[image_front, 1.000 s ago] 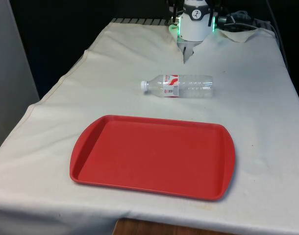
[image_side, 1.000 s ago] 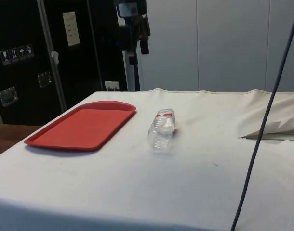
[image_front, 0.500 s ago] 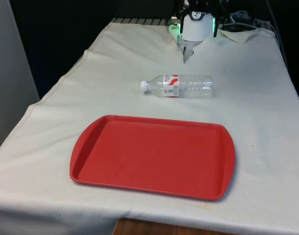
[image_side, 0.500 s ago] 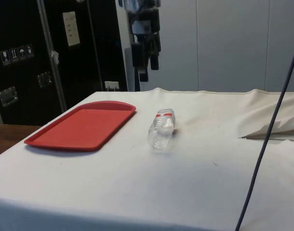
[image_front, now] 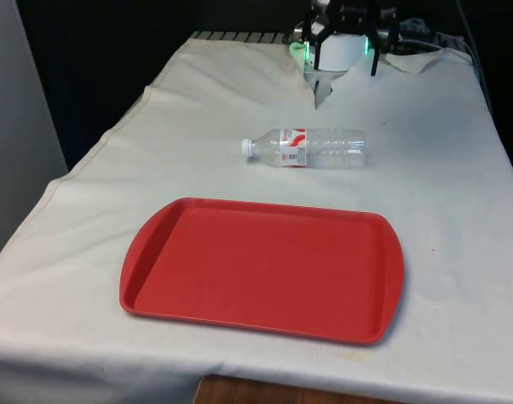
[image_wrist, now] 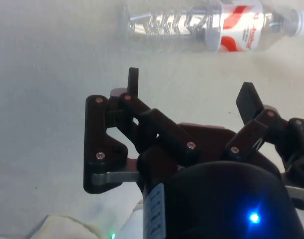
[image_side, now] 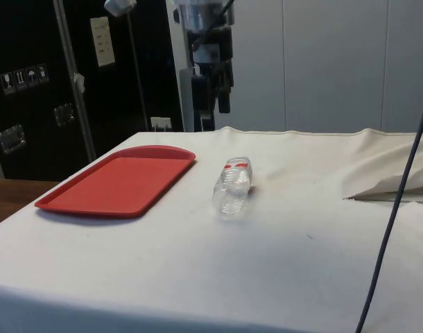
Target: Place the bottle upright on the tray.
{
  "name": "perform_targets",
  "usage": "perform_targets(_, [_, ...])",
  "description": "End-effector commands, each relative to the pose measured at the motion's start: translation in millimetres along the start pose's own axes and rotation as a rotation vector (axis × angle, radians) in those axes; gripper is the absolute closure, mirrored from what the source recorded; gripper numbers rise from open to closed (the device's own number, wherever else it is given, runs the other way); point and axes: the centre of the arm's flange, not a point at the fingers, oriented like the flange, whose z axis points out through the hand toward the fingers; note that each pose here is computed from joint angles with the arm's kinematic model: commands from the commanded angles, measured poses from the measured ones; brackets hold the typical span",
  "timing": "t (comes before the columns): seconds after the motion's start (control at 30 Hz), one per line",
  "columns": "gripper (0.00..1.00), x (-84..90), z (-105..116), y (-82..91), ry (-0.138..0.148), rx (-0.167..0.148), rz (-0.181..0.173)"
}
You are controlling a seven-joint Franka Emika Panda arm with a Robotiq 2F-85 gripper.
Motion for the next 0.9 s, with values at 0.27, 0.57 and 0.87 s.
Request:
perform_targets(0.27, [0.00,5.3,24.8,0.6,0.017,0.003,0.058])
perform_targets(0.57, [0.00,1.5,27.8,0.0,0.016,0.007,0.069])
perform_targets(0.87, [0.00,0.7,38.7,1.4,-0.001,0.006,0.120])
